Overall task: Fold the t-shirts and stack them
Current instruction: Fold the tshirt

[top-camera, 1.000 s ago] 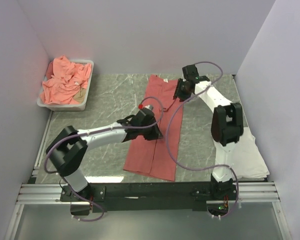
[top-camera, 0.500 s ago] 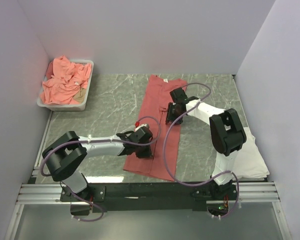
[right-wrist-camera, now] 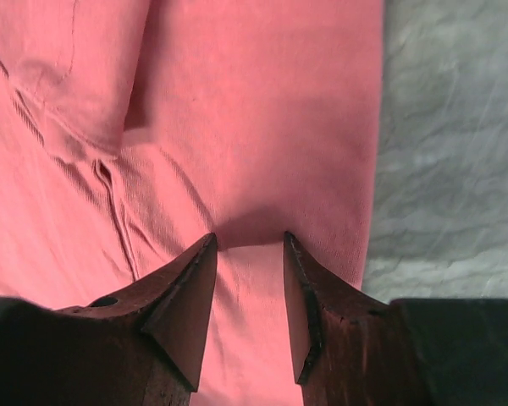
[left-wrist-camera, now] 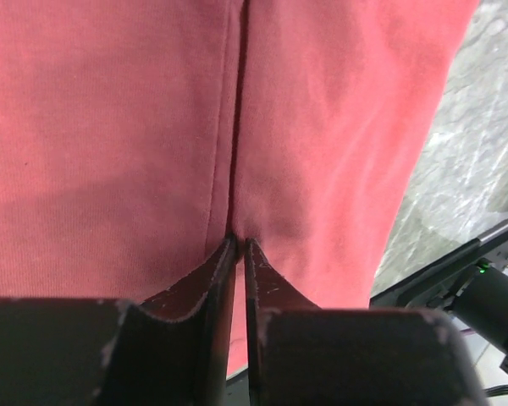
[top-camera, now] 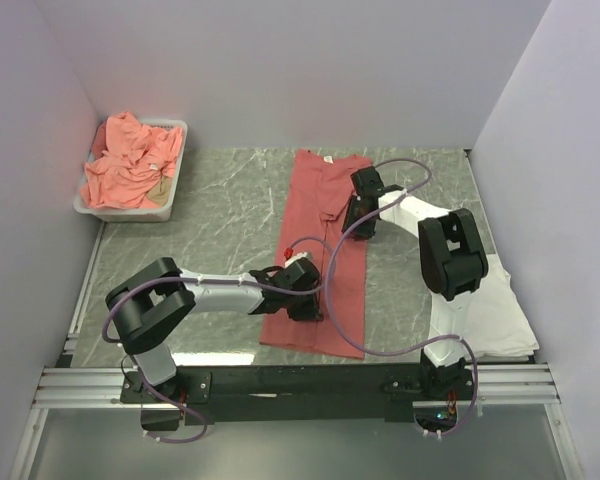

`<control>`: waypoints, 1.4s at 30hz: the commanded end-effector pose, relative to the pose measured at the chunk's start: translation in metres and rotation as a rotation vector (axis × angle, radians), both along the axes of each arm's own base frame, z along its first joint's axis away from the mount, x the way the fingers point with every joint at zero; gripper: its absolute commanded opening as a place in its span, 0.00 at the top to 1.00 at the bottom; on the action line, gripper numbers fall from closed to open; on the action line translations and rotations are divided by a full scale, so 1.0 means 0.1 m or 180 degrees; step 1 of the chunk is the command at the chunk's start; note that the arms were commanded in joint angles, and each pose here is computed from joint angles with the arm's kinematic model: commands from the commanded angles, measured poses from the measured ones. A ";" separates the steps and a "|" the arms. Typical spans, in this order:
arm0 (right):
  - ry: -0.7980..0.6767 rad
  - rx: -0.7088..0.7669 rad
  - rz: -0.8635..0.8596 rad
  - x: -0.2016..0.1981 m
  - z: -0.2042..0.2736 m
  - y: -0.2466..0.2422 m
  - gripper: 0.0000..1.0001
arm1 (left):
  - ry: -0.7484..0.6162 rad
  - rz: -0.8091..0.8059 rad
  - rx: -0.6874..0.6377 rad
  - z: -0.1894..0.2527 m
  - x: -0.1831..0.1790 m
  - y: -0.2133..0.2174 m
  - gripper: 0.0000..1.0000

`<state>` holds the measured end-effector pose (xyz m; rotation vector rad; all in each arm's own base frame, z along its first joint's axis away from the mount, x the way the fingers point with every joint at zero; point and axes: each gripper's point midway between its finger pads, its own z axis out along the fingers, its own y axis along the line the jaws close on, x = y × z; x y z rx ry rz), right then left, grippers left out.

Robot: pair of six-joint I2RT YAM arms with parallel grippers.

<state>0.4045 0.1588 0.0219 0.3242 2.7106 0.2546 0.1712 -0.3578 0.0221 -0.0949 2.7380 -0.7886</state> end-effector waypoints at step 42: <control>0.0629 0.1053 -0.0037 -3.03 -0.05 -0.14 0.52 | 0.0084 0.0340 0.0204 0.06 -0.48 1.42 0.55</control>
